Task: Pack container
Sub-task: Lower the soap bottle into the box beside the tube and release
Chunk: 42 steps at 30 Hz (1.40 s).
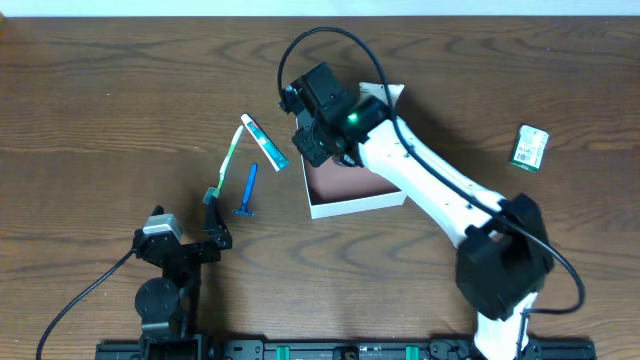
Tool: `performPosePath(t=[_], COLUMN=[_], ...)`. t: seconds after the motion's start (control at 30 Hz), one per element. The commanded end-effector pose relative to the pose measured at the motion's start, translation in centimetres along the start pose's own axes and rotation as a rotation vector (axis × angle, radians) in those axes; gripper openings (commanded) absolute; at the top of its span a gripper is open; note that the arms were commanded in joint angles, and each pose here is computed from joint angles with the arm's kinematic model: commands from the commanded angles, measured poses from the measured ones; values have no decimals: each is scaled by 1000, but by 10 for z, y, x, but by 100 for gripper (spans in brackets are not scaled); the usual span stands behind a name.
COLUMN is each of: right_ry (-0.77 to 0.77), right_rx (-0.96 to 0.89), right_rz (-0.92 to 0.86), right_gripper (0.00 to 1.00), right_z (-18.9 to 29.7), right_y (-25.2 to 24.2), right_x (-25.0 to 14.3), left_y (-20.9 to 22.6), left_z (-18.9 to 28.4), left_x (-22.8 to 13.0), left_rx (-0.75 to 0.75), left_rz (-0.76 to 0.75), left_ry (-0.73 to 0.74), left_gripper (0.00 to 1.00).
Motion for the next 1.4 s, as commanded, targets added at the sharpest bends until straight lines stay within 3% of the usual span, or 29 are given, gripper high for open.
performPosePath(t=[0.0, 0.93, 1.37], right_ry=[44, 194, 239], right_rx=[20, -202, -215], right_rz=[-5, 5, -23], right_gripper=[14, 11, 10], right_z=[-19, -19, -17], right_y=[3, -15, -29], right_x=[-8, -26, -37], left_y=[4, 4, 4], left_z=[-1, -1, -1], left_x=[-10, -10, -10], left_rx=[15, 15, 15], left_rz=[-2, -2, -2], left_ry=[47, 47, 47], left_gripper=[98, 98, 98])
Point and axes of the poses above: each gripper's point midway between its finger pads, its own z axis back along the fingers, its own y axis along the line the jaws close on, x = y × z, the point moved 9 cm from there along z, back along the fingers, and after that the axes turned 15 degrees about z, right-handed, at the moved point
